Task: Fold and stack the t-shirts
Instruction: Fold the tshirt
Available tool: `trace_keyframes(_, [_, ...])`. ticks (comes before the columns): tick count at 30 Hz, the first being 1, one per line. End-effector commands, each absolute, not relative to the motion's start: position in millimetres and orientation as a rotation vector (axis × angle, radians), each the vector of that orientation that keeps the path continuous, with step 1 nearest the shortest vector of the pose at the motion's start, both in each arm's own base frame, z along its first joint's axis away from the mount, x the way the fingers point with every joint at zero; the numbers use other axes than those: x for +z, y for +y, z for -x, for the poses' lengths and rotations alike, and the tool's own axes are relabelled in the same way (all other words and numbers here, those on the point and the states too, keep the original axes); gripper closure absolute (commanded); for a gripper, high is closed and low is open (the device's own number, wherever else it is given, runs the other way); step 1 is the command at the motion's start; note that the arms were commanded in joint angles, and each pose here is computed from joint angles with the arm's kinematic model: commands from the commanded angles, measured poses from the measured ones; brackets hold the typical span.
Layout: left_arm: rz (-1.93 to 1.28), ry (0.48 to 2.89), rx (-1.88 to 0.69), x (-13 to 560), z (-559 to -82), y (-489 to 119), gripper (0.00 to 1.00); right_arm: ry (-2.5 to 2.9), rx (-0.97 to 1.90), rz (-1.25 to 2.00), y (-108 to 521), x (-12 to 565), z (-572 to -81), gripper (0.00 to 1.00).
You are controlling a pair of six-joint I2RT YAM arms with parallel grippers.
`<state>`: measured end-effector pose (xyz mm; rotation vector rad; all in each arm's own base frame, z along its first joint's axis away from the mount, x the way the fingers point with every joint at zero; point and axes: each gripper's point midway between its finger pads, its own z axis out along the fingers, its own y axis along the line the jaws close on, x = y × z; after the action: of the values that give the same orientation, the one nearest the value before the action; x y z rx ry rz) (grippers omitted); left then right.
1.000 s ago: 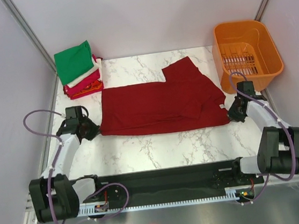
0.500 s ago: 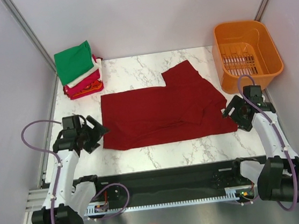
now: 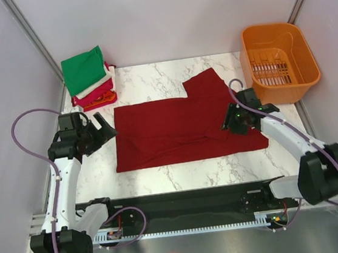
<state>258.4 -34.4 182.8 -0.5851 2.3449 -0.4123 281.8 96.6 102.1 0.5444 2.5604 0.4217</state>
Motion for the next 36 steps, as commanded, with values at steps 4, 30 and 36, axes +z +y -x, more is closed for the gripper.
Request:
trace_keyframes(4, [0.465, 2.362, -0.323, 173, -254, -24, 0.02, 2.608, 0.377, -0.547, 127, 69, -300, 0.57])
trace_keyframes(30, [0.485, 2.358, -0.291, 169, -256, -19, 0.02, 2.645, 0.133, -0.523, 109, 37, -291, 0.48])
trace_keyframes(36, [0.487, 2.356, -0.286, 169, -256, -19, 0.02, 2.656, 0.158, -0.522, 113, 31, -291, 0.61])
